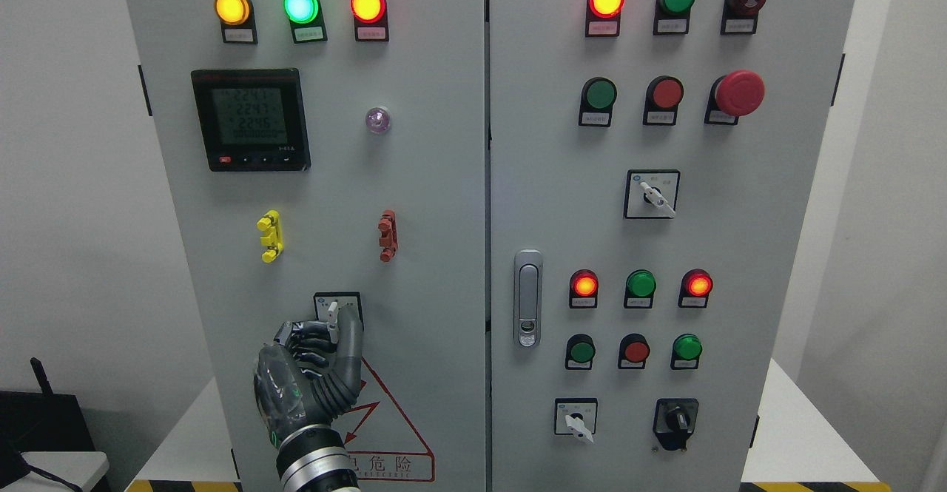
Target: Turn on light switch 1
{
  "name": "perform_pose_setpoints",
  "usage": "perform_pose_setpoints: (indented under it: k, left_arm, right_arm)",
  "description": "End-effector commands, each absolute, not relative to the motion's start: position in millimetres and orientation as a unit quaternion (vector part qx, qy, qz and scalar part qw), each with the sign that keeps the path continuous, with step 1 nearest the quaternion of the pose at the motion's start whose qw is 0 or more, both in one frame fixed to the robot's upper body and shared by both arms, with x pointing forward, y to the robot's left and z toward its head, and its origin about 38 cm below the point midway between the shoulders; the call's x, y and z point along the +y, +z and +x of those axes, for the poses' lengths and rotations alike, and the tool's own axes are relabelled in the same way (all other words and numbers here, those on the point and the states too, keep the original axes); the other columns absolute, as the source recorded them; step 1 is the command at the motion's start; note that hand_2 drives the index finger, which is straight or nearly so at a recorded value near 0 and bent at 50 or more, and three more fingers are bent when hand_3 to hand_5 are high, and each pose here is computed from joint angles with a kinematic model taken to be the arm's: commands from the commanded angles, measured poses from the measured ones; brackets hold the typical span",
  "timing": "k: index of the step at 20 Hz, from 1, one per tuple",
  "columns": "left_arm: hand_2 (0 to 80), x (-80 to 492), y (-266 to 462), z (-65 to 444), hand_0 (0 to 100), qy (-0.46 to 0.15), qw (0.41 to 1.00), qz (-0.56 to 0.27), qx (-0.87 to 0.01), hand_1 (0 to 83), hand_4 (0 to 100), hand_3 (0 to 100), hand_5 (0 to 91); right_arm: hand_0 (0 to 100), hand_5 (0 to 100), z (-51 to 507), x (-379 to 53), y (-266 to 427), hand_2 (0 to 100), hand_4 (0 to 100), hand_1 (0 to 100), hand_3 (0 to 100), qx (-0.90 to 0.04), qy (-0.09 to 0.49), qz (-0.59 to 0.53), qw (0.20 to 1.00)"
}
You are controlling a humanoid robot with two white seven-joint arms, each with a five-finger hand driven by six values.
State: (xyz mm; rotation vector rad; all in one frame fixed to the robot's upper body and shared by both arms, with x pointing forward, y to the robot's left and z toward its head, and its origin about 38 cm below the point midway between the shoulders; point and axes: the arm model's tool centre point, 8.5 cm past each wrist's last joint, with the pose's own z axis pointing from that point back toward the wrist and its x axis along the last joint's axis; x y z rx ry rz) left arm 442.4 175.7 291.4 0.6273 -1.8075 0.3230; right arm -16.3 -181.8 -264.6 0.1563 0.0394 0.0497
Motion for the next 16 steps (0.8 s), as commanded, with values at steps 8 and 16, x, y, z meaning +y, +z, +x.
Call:
perform_pose_setpoints:
  k: [8,16]
  left_arm:
    - [58.2,173.6,291.4,442.3,33,0.134,0.566,0.266,-0.769,41.9,81,77,75.6]
    - [59.0,173.6,291.0,442.4,37,0.133,0.568,0.266,-0.767,39.6,81,77,75.6]
  right_arm:
    - [12,0,-16.1,-181.7,-264.6,0,0,39,0,0.020,0.016,0.078,0.997]
    - [12,0,-16.1,-181.7,-264.6,0,0,39,0,0.020,0.016,0.078,0.997]
